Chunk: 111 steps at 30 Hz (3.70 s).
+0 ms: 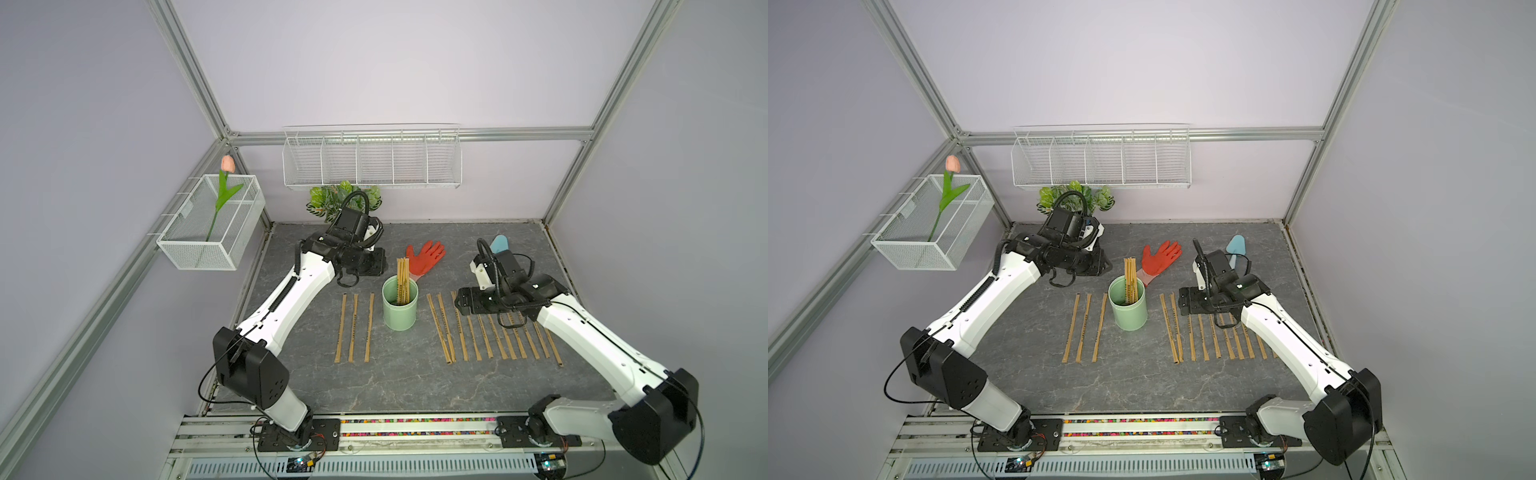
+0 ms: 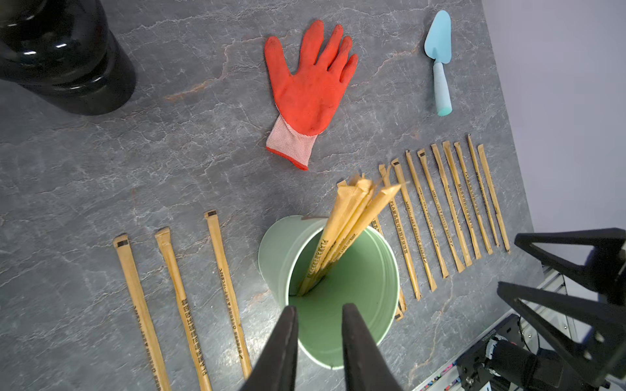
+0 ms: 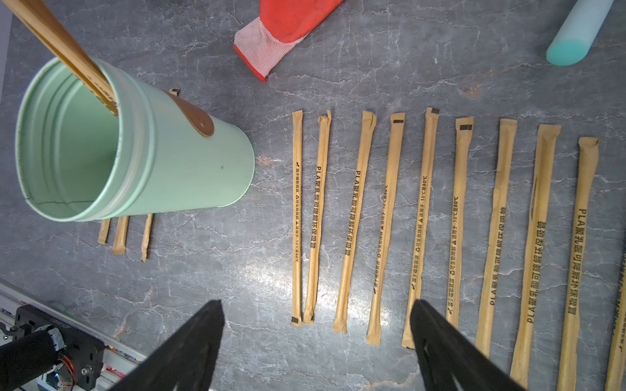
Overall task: Take the straws out of the storage container
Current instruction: Place the straw at the center of the board, then pick up the straw from the container.
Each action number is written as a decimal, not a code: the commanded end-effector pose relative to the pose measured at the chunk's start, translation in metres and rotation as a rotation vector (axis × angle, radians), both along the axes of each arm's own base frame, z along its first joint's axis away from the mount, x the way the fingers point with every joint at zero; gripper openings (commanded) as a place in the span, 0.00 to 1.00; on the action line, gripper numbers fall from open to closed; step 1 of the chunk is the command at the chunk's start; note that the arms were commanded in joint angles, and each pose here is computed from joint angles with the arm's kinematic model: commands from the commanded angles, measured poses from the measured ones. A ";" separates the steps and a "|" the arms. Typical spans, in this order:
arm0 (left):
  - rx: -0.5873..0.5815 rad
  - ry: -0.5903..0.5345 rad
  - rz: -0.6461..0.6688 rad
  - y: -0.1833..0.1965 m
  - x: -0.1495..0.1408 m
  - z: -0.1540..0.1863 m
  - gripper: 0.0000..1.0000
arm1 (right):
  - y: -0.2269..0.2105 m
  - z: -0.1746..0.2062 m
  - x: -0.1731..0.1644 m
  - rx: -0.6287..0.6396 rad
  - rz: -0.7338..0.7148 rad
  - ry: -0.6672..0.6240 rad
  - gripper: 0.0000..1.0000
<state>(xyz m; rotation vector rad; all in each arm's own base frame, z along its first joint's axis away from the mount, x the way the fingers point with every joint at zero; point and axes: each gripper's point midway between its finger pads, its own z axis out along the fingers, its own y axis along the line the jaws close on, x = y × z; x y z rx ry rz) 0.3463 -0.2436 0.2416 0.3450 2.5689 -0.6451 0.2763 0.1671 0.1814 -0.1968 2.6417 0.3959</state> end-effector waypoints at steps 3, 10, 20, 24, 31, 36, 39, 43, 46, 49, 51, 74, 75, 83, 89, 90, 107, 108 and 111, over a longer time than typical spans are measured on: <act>-0.021 0.017 -0.012 -0.018 0.008 -0.013 0.26 | -0.007 -0.005 -0.006 -0.003 -0.023 0.019 0.89; -0.009 0.045 -0.035 -0.030 0.011 -0.026 0.26 | -0.008 -0.007 -0.007 -0.006 -0.022 0.025 0.89; 0.012 0.068 -0.047 -0.037 0.016 -0.040 0.27 | -0.009 -0.012 -0.007 -0.011 -0.017 0.041 0.89; 0.023 0.070 -0.050 -0.038 0.019 -0.043 0.27 | -0.009 -0.013 -0.007 -0.012 -0.017 0.046 0.89; 0.030 0.074 -0.056 -0.039 0.021 -0.045 0.27 | -0.010 -0.017 -0.008 -0.018 -0.020 0.055 0.89; 0.026 0.077 -0.062 -0.041 0.020 -0.044 0.26 | -0.010 -0.020 -0.007 -0.019 -0.019 0.065 0.89; 0.024 0.072 -0.069 -0.042 0.019 -0.042 0.26 | -0.009 -0.020 -0.006 -0.016 -0.018 0.065 0.89; 0.030 0.067 -0.072 -0.042 0.019 -0.041 0.26 | -0.008 -0.022 -0.006 -0.018 -0.015 0.072 0.89; 0.036 0.075 -0.073 -0.043 0.020 -0.045 0.25 | -0.008 -0.023 -0.006 -0.019 -0.016 0.075 0.89; 0.037 0.079 -0.074 -0.044 0.021 -0.047 0.25 | -0.009 -0.023 -0.007 -0.023 -0.017 0.074 0.89; 0.039 0.084 -0.075 -0.044 0.021 -0.049 0.24 | -0.010 -0.023 -0.007 -0.026 -0.016 0.074 0.89; 0.045 0.069 -0.081 -0.041 0.017 -0.038 0.13 | -0.009 -0.022 -0.006 -0.017 -0.019 0.073 0.89; 0.045 0.070 -0.082 -0.041 0.016 -0.037 0.13 | -0.009 -0.021 -0.006 -0.017 -0.019 0.071 0.89; 0.071 0.062 -0.098 -0.036 0.007 -0.026 0.13 | -0.006 -0.018 -0.004 -0.003 -0.019 0.065 0.89; 0.095 0.059 -0.107 -0.030 0.000 -0.019 0.13 | -0.005 -0.016 -0.004 0.010 -0.020 0.061 0.89; 0.097 0.058 -0.108 -0.029 -0.001 -0.018 0.13 | -0.005 -0.015 -0.004 0.010 -0.021 0.059 0.89; 0.113 0.047 -0.157 -0.026 -0.013 0.007 0.13 | -0.005 -0.012 -0.005 0.024 -0.027 0.051 0.89; 0.114 0.041 -0.161 -0.026 -0.014 0.010 0.13 | -0.004 -0.012 -0.004 0.024 -0.025 0.050 0.89; 0.115 0.028 -0.164 -0.024 -0.015 0.022 0.13 | -0.004 -0.012 -0.004 0.024 -0.025 0.050 0.89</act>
